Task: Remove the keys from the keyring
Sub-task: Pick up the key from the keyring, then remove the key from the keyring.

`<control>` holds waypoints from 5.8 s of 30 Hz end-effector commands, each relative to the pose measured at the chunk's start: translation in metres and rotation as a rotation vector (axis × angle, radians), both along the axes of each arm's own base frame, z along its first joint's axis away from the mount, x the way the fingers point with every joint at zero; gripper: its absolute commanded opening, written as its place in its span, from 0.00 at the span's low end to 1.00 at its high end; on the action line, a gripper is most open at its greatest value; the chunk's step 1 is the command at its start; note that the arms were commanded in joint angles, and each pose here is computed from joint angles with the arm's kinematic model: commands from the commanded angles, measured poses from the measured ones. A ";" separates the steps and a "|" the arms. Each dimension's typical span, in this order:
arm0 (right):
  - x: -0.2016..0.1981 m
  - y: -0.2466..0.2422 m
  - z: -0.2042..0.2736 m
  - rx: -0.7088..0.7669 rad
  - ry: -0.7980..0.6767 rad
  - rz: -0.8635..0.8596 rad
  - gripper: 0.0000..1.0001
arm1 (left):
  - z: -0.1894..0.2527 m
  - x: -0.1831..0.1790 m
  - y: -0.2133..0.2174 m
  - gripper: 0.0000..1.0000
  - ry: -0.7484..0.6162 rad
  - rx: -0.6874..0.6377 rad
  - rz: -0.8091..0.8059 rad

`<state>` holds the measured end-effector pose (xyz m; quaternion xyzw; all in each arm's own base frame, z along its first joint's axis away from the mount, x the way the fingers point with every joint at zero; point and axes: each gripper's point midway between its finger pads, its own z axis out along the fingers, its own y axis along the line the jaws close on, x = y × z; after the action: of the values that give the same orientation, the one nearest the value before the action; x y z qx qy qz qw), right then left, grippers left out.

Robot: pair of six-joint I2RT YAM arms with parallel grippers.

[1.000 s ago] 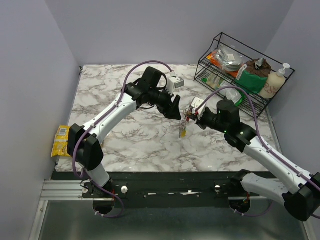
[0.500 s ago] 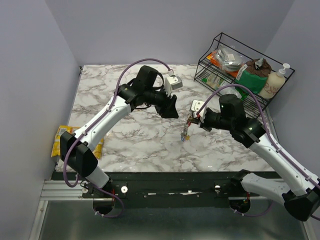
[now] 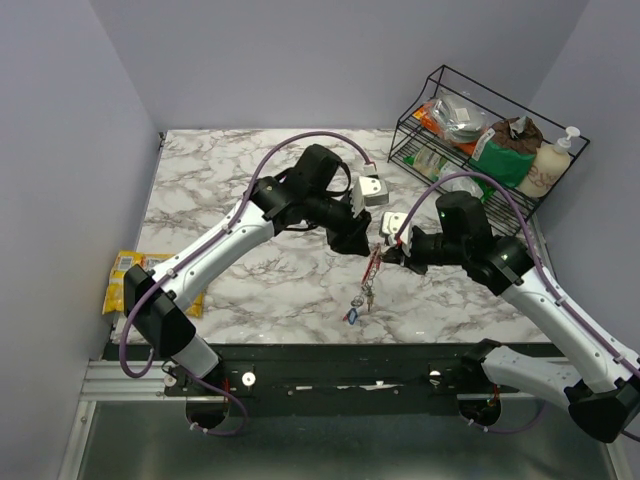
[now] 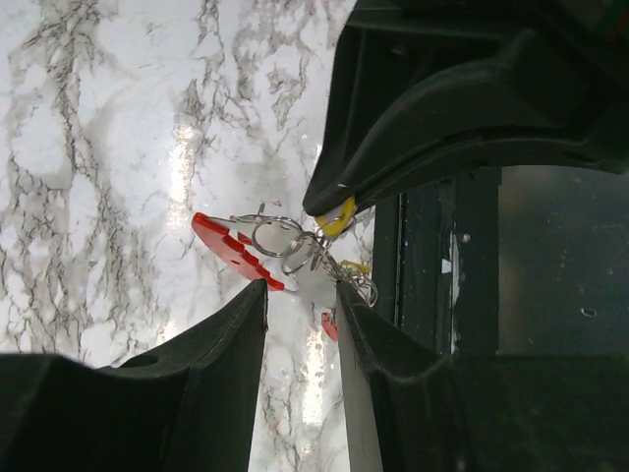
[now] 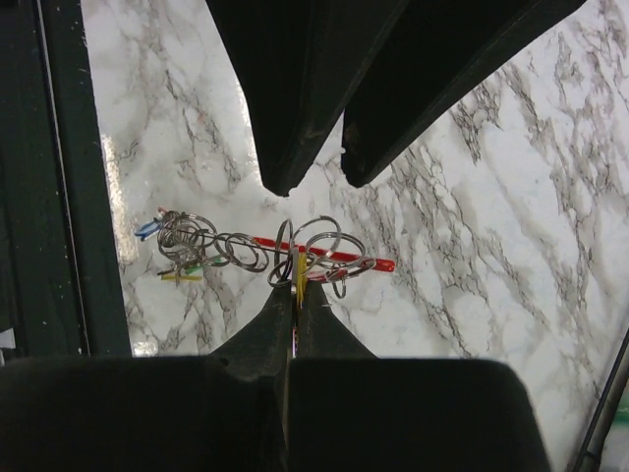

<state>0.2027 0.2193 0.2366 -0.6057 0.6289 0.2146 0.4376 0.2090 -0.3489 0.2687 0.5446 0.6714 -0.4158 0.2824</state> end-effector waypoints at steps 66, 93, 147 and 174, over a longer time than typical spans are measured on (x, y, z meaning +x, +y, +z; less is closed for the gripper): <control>-0.047 0.016 0.043 0.274 0.099 0.211 0.01 | 0.031 -0.052 -0.001 0.47 0.033 -0.129 -0.206; -0.031 0.014 0.055 0.300 0.085 0.132 0.01 | 0.020 -0.056 0.000 0.41 0.058 -0.111 -0.229; -0.033 0.012 0.048 0.316 0.098 0.144 0.01 | 0.011 -0.058 -0.010 0.48 0.090 -0.102 -0.238; -0.006 -0.008 0.039 0.235 -0.023 -0.025 0.02 | 0.010 -0.047 -0.008 0.00 0.046 -0.100 -0.149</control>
<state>0.1806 0.2221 0.2643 -0.5490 0.6052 0.3306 0.4722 0.1652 -0.3617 0.2721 0.5764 0.6064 -0.4876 0.2497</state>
